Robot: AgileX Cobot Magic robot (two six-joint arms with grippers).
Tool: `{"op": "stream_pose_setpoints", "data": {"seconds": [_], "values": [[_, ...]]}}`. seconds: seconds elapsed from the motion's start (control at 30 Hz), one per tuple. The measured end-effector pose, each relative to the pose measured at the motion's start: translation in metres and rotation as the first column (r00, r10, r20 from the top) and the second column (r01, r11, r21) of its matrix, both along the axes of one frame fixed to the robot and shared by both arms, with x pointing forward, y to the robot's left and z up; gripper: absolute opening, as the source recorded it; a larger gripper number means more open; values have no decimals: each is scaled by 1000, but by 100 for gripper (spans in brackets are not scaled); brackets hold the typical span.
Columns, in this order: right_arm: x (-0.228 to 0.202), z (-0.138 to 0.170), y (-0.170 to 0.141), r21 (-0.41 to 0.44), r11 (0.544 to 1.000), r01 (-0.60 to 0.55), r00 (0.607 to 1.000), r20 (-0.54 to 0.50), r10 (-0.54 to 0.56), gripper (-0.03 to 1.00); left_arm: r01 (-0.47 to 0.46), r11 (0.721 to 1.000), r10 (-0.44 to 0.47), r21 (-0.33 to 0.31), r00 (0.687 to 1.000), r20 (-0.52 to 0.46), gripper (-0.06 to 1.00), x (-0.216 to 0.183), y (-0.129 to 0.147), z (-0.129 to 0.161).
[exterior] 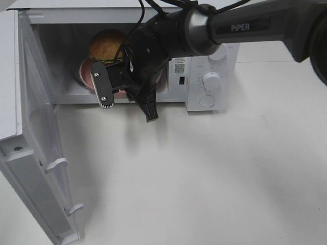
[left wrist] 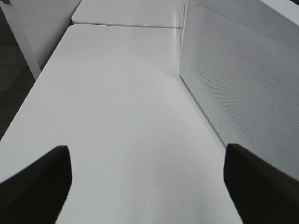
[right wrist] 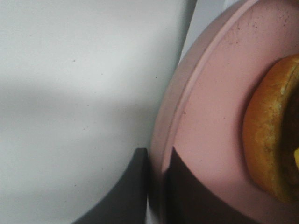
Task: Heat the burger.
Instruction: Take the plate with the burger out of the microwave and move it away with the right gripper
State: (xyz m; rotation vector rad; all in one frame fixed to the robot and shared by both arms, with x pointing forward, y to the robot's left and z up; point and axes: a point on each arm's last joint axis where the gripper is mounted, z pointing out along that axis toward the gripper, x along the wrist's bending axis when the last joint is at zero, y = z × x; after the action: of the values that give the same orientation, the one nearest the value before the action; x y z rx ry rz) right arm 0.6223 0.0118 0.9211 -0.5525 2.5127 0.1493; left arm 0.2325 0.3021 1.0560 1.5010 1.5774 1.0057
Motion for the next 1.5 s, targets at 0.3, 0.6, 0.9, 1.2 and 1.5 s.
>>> {"op": "stream_pose_setpoints", "data": {"seconds": [0.3,0.6,0.9,1.2,1.5], "values": [[-18,3,-11,-17,999,-31,1000,3,31,3,0,1000,0,0,1000,0,83,0,0,0],[-41,8,-16,-7,999,-53,999,-6,53,3,0,1000,0,0,1000,0,83,0,0,0],[-60,16,-28,24,997,-70,998,7,69,3,0,1000,0,0,1000,0,83,0,0,0],[-90,22,-50,24,993,-113,993,21,113,3,0,1000,0,0,1000,0,83,0,0,0],[-114,26,-71,32,991,-127,992,20,127,3,0,1000,0,0,1000,0,83,0,0,0]]}}
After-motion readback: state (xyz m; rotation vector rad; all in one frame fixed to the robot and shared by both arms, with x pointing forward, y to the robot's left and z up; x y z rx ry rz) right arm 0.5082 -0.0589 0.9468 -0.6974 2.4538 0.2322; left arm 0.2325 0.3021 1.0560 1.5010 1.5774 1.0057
